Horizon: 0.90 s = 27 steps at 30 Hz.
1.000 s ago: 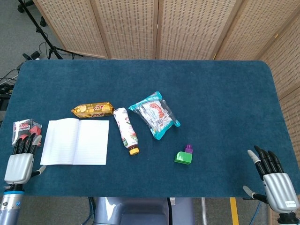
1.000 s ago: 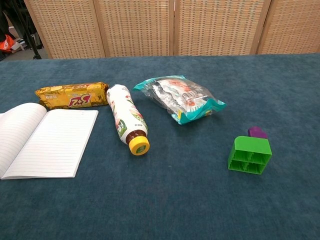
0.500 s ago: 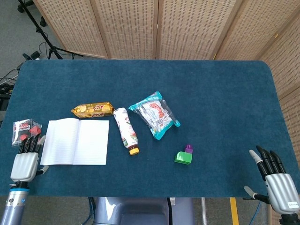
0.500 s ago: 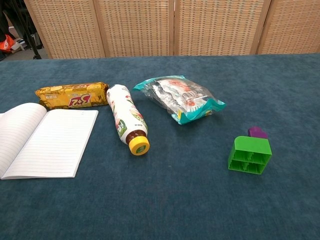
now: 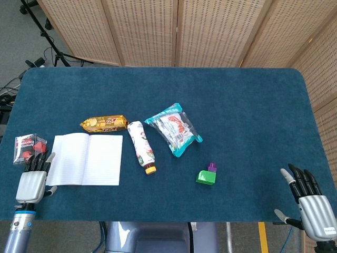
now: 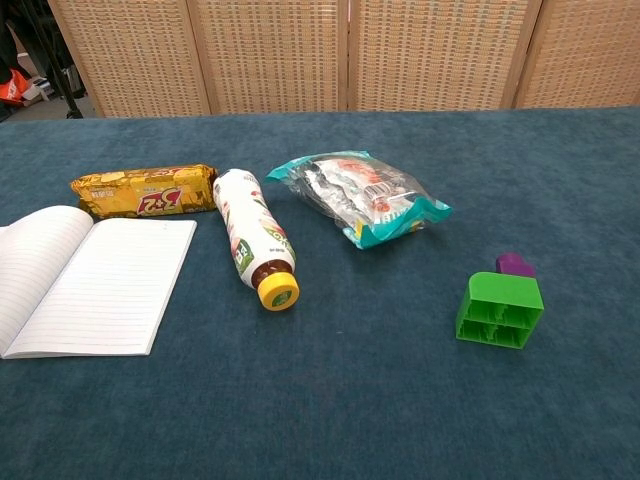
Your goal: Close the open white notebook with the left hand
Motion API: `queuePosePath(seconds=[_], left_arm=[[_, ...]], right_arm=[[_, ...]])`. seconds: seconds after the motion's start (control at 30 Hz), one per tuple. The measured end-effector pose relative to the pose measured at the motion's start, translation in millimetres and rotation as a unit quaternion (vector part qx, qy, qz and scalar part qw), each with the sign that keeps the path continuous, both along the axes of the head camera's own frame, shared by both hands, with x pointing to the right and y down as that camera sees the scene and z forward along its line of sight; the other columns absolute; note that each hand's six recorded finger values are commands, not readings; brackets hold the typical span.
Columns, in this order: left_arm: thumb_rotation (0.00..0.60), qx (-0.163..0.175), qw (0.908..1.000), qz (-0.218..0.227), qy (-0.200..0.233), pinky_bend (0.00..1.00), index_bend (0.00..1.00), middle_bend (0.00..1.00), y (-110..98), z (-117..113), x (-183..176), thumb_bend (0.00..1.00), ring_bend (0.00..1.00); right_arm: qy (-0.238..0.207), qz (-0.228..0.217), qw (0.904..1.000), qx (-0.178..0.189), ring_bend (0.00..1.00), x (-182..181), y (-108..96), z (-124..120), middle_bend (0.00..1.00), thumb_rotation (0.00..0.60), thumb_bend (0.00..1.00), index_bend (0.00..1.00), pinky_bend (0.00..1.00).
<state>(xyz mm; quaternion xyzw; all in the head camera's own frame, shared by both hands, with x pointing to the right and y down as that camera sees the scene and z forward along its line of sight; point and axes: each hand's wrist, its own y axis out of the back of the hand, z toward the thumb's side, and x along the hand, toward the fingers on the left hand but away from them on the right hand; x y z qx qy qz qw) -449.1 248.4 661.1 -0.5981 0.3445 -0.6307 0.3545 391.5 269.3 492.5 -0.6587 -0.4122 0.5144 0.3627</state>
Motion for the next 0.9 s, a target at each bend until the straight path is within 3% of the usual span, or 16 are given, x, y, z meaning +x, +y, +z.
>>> queuePosePath(seconds=[0.9], left_arm=[[0.600, -0.014, 0.9999, 0.008, -0.006, 0.00, 0.00, 0.00, -1, 13, 4, 0.15, 0.00]], right_arm=[[-0.003, -0.003, 1.0000, 0.000, 0.00, -2, 2, -1, 0.00, 0.600, 0.04, 0.00, 0.00]])
